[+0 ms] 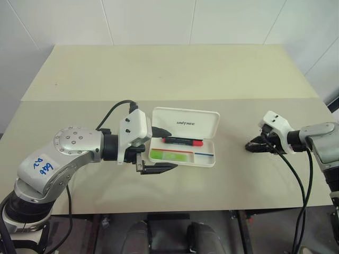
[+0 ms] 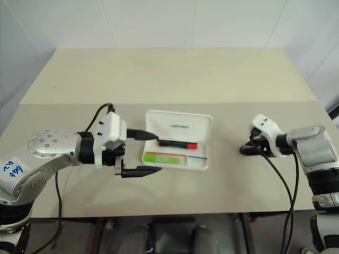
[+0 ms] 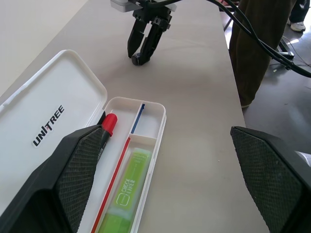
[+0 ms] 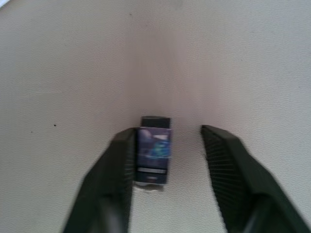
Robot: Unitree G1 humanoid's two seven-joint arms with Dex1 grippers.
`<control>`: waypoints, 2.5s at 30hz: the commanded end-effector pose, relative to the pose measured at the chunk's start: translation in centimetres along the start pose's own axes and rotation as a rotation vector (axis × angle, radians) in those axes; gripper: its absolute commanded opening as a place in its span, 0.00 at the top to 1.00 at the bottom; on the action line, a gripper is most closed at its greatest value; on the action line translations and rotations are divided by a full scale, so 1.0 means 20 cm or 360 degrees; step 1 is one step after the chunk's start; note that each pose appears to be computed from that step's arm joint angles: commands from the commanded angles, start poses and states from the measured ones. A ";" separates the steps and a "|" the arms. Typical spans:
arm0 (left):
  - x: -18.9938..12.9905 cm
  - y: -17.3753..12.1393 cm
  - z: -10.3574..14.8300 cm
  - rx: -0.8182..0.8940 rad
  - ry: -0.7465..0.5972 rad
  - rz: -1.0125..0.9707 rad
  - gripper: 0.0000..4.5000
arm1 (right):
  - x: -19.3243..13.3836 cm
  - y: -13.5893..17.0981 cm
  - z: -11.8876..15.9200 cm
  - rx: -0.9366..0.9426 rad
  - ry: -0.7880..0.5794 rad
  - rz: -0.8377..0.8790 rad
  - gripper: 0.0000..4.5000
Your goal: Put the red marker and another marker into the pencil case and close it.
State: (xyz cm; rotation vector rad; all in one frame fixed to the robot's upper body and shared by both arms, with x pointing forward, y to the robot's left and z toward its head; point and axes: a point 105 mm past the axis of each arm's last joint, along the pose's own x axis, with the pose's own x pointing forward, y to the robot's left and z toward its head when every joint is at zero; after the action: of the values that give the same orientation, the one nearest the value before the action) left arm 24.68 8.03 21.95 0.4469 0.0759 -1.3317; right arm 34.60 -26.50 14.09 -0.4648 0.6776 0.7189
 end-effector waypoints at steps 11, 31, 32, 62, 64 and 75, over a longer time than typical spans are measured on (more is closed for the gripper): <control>-0.03 0.03 0.01 0.0066 0.0029 0.0067 0.00 | -0.39 0.39 0.48 -0.0500 -0.0633 0.0627 0.92; -0.05 0.03 -0.02 0.0052 0.0078 0.0120 0.00 | 0.00 0.62 0.42 -0.0759 -0.0471 0.0809 0.92; -0.05 0.03 -0.02 0.0052 0.0077 0.0122 0.00 | 0.01 0.62 0.42 -0.0765 -0.0460 0.0803 0.92; -0.06 0.04 0.00 0.0059 0.0045 0.0167 0.00 | 0.14 0.59 0.47 -0.0890 -0.0387 0.0731 0.07; -0.08 0.06 0.03 0.0072 0.0016 0.0182 0.00 | 0.10 0.59 0.49 -0.0883 -0.0432 0.0756 0.01; -0.41 0.50 0.22 -0.0010 -0.0268 0.0660 0.00 | -0.29 0.58 0.72 -0.0571 -0.1152 0.0986 0.01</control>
State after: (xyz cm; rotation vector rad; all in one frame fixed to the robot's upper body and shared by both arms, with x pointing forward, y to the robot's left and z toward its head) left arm 30.46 14.58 30.46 0.3200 -0.1258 -1.0108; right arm 29.19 -12.69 24.47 -0.3044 0.0640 1.5024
